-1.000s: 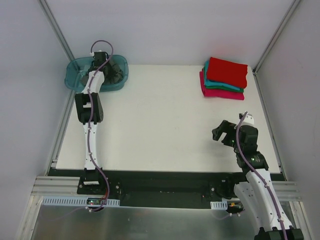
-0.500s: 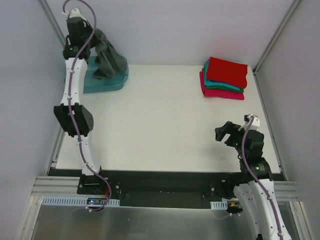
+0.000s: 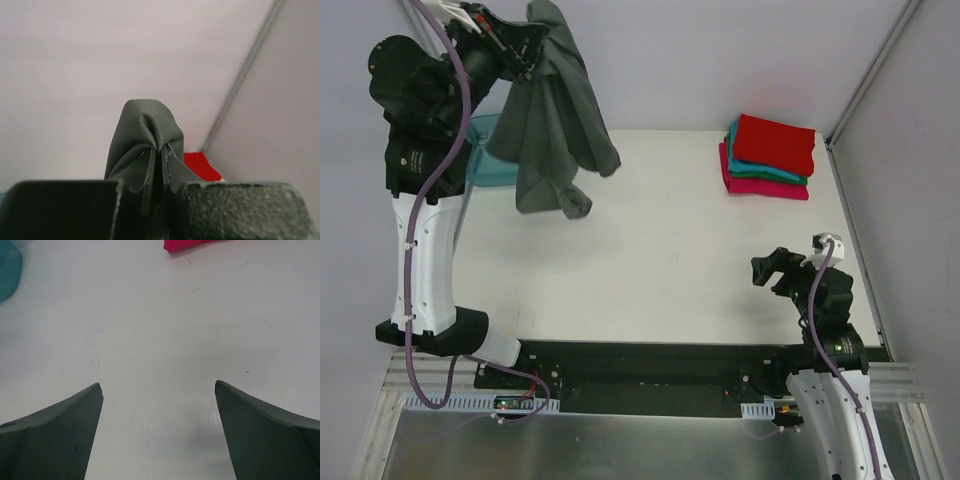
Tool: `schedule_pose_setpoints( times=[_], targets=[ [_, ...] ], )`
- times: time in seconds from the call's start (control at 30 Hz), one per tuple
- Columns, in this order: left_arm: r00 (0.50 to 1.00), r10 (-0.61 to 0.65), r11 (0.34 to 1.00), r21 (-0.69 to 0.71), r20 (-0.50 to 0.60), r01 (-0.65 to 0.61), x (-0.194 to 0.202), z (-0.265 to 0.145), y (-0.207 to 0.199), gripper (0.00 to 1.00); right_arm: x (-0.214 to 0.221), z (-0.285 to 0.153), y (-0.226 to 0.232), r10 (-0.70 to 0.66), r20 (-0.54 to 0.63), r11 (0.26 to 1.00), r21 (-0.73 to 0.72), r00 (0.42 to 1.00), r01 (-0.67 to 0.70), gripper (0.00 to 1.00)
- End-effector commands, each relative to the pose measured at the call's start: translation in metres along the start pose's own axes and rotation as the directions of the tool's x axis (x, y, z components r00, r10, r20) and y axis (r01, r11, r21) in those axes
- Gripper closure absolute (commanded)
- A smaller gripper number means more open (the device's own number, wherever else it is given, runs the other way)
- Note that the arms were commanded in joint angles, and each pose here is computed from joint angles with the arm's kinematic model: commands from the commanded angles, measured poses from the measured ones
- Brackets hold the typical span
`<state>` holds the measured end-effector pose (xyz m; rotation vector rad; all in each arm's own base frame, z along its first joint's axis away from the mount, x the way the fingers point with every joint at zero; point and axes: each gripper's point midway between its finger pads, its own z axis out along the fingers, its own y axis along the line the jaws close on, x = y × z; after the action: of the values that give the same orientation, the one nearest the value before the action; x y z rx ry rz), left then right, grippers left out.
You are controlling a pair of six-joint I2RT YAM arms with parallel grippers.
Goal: Fold and stack the t-shirts
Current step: Move the tshirt to the center of the board
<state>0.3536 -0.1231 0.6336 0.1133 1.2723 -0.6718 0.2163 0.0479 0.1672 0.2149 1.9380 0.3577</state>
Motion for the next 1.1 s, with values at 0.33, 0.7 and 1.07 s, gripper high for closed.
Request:
schedule_pose_setpoints(
  times=[0.33, 0.7, 1.07],
  targets=[
    [0.825, 0.086, 0.908, 0.385, -0.559, 0.167, 0.257, -0.048, -0.085, 1.00, -0.023, -0.012, -0.001, 0.000, 0.102, 1.000, 0.018, 0.995, -0.002, 0.04],
    [0.455, 0.042, 0.947, 0.180, -0.889, 0.266, 0.467, -0.003, -0.095, 0.14, -0.016, -0.009, 0.000, -0.001, 0.044, 1.000, 0.023, 0.999, 0.000, 0.04],
    [0.581, -0.203, 0.945, -0.313, -0.788, -0.093, 0.423, -0.140, 0.013, 0.01, -0.002, 0.000, 0.000, 0.011, -0.030, 1.000, 0.021, 0.999, -0.010, 0.04]
  ],
)
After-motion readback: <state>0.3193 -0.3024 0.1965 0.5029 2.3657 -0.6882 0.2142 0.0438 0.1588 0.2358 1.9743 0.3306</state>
